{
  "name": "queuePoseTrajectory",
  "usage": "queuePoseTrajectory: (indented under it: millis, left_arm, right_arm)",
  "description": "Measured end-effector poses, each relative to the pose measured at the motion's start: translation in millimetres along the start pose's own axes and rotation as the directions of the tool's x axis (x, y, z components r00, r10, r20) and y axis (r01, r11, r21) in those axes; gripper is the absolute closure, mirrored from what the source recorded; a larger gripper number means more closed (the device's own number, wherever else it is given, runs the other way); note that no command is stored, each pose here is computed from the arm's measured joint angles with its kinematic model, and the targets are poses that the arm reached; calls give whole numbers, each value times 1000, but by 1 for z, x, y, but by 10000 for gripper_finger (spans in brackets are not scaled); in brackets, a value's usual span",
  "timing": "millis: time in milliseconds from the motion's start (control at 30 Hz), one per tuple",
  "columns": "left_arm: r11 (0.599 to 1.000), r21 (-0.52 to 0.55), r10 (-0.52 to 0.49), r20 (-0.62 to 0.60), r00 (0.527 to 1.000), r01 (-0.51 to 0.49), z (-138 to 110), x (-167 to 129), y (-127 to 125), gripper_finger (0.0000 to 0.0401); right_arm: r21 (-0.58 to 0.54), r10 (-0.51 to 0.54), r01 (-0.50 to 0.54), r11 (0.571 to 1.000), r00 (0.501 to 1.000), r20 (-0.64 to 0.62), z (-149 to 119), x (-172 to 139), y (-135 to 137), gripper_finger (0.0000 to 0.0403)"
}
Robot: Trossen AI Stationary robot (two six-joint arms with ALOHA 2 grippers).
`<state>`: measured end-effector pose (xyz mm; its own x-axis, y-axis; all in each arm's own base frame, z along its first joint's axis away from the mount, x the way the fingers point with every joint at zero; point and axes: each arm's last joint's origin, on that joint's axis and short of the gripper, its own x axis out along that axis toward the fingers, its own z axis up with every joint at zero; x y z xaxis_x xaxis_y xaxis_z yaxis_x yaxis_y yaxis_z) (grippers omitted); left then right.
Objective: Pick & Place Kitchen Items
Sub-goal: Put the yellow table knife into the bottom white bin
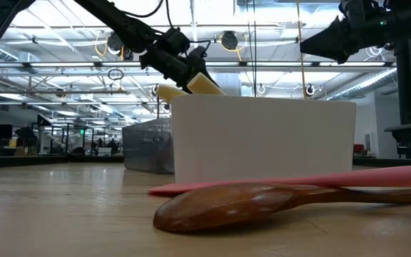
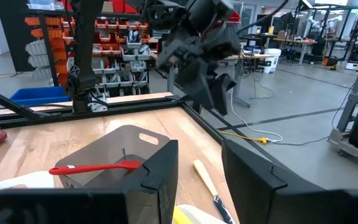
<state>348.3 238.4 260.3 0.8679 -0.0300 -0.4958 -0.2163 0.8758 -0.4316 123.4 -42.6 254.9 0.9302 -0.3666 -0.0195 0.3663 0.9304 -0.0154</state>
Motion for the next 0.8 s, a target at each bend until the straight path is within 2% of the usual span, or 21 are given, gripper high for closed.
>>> queuePoseTrajectory:
  millis: [200, 367, 567, 667, 800]
  left_arm:
    - [982, 8, 190, -103, 976, -190, -14, 6, -5, 189]
    - [960, -51, 263, -163, 951, -274, -15, 5, -5, 189]
    - [937, -126, 288, -249, 925, -325, -5, 17, 7, 190]
    - [940, -87, 281, -349, 894, -329, -5, 32, 13, 190]
    - [938, -29, 292, -475, 830, -346, -7, 46, 19, 190]
  right_arm:
    - [0, 0, 0, 1000, 1000, 0, 0, 0, 0, 287]
    - [0, 0, 0, 1000, 1000, 0, 0, 0, 0, 287]
    - [0, 1, -1, 1000, 1000, 0, 0, 0, 0, 287]
    - [2, 4, -4, 1000, 1000, 1, 0, 0, 0, 287]
    - [2, 4, -4, 1000, 1000, 0, 0, 0, 0, 287]
